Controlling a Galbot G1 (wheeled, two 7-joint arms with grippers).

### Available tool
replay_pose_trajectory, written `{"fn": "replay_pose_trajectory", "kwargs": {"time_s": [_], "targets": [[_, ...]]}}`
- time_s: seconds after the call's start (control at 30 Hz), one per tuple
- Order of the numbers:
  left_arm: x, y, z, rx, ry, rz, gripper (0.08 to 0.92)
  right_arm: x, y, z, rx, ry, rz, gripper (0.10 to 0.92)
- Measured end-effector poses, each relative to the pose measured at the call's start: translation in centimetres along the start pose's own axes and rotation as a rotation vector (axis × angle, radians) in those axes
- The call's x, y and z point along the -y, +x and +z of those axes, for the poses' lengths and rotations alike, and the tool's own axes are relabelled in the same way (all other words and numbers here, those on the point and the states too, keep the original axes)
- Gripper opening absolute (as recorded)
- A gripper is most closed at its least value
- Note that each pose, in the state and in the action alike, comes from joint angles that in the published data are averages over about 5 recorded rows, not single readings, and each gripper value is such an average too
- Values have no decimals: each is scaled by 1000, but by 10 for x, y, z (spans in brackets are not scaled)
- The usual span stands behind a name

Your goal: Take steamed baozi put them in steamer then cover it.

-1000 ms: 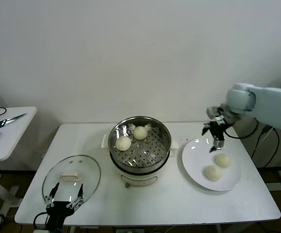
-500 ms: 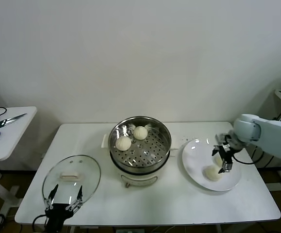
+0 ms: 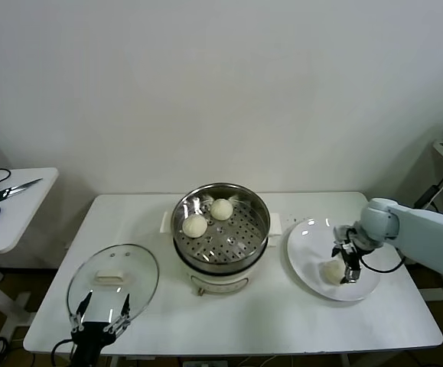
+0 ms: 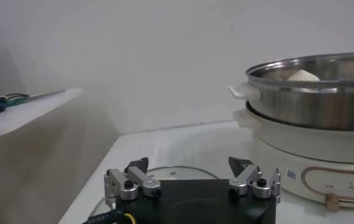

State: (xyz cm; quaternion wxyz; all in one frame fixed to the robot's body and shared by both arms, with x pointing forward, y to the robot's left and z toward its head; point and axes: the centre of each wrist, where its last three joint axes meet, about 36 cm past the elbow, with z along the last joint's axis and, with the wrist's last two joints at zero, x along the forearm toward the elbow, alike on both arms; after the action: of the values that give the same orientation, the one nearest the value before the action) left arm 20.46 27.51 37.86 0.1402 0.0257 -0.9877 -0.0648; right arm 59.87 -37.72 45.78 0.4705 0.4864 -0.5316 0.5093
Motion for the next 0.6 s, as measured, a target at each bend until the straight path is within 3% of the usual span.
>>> {"fn": "replay_pose_trajectory", "kwargs": {"time_s": [0.27, 0.6], "targets": [[0, 0, 1, -3, 1, 0, 823, 0, -6, -2, -5, 4, -1, 686], [0, 0, 1, -3, -6, 3, 823, 16, 25, -15, 2, 87, 20, 670]]}}
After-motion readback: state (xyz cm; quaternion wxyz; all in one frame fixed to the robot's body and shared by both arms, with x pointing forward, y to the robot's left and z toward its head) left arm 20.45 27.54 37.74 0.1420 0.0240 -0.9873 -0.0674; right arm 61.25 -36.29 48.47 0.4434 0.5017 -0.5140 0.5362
